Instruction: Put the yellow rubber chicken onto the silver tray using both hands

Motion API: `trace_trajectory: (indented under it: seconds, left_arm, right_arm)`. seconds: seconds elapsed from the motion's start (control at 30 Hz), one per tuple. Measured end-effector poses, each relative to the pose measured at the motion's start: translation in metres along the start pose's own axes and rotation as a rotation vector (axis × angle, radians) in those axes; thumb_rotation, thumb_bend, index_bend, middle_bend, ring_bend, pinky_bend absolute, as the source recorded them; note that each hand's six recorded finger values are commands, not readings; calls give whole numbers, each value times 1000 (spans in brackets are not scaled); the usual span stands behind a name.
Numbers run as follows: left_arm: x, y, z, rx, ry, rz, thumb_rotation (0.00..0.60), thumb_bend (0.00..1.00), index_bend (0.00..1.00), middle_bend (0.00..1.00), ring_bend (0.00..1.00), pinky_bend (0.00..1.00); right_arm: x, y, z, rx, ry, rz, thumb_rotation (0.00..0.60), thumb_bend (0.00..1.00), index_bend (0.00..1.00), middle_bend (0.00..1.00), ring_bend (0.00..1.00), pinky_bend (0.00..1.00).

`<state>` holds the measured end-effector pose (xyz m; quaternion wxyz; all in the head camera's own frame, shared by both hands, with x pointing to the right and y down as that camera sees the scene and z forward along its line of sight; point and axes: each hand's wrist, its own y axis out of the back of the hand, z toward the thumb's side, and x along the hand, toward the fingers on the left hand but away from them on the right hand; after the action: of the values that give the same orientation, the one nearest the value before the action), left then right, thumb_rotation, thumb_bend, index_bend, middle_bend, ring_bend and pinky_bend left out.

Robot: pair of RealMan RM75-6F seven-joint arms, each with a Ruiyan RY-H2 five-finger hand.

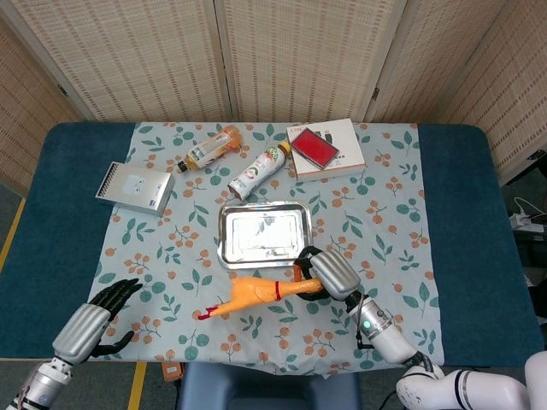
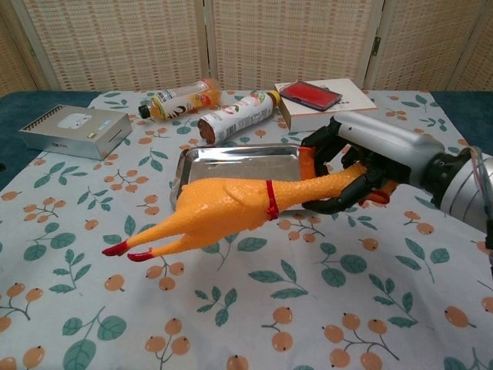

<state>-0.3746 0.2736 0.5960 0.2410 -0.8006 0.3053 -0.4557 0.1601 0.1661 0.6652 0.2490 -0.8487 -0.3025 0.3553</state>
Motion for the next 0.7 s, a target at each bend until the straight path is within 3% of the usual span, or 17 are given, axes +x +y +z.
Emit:
trace_trajectory:
  seconds: [0.13, 0.27, 0.43, 0.7]
  left_arm:
    - [22, -8, 32, -161, -88, -102, 600, 364, 0, 0, 0, 121]
    - [41, -11, 53, -220, -115, -168, 600, 361, 0, 0, 0, 114]
    - [64, -11, 66, -219, -102, -182, 600, 362, 0, 0, 0, 111]
    - [97, -16, 76, -179, -61, -149, 600, 362, 0, 0, 0, 107]
  right_arm:
    - [-6, 4, 2, 46, -3, -18, 600, 224, 919, 780, 875, 1000]
    - [-12, 2, 11, 61, 2, -28, 600, 224, 919, 780, 875, 1000]
    - [-21, -3, 26, 59, 13, -34, 600, 224, 919, 780, 875, 1000]
    - [-32, -15, 49, 57, 22, -40, 600, 226, 921, 783, 875, 1000]
